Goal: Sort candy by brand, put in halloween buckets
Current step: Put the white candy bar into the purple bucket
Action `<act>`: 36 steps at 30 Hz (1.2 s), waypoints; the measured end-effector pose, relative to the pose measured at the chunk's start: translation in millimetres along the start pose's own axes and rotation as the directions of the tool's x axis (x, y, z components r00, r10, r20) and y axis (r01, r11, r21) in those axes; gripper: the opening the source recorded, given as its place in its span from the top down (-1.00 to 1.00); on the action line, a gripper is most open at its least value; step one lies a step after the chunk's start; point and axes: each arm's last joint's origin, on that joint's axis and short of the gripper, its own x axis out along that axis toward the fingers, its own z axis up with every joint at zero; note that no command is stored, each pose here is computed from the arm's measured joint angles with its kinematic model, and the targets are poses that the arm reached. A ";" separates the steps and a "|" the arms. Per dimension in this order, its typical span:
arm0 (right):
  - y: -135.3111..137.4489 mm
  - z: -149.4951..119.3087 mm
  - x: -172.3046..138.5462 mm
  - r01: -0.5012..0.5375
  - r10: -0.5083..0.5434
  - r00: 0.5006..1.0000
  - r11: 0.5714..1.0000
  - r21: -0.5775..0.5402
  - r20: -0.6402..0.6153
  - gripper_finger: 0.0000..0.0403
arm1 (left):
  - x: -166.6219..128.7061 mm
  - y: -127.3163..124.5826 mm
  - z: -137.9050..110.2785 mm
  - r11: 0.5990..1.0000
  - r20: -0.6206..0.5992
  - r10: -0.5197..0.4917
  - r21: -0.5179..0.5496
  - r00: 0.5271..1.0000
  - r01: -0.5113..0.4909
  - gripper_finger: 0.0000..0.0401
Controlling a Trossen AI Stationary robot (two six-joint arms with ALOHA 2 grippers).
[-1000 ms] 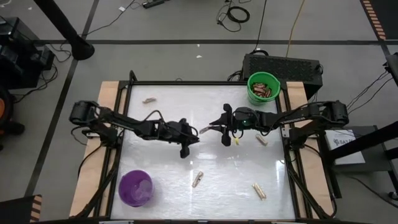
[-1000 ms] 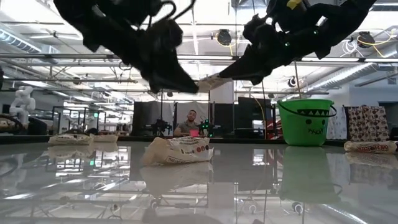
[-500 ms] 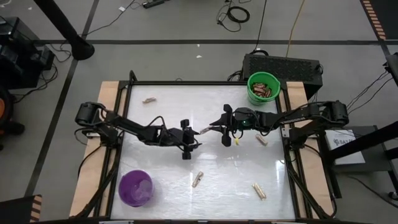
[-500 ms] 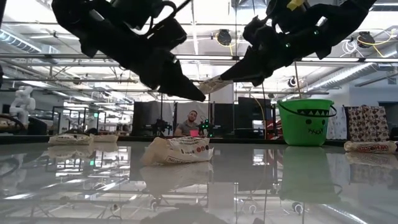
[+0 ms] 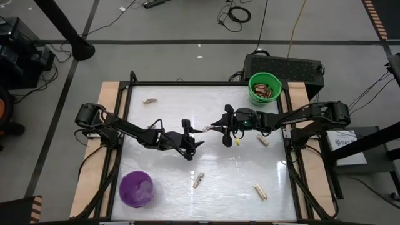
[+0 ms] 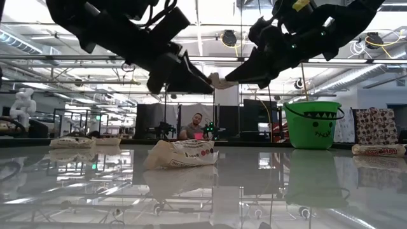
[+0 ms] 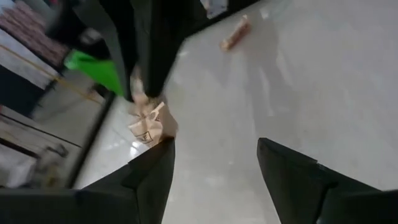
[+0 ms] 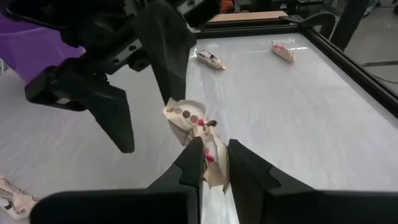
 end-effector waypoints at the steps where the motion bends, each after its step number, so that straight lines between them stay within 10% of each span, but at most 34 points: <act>1: 0.0 0.0 0.0 0.001 -0.001 1.000 1.000 0.000 0.001 0.77 | 0.0 0.7 0.9 1.000 0.006 0.014 0.012 1.000 -0.014 -0.19; 10: 0.0 0.1 0.0 -0.001 0.001 1.000 1.000 0.015 0.001 0.77 | 0.0 4.4 -5.7 0.987 -0.101 0.150 0.079 0.983 -0.143 -0.19; 36: 0.1 1.9 0.0 -0.002 0.002 1.000 1.000 0.015 0.019 0.77 | 17.1 13.2 7.0 0.998 0.033 0.063 0.008 0.997 -0.064 -0.44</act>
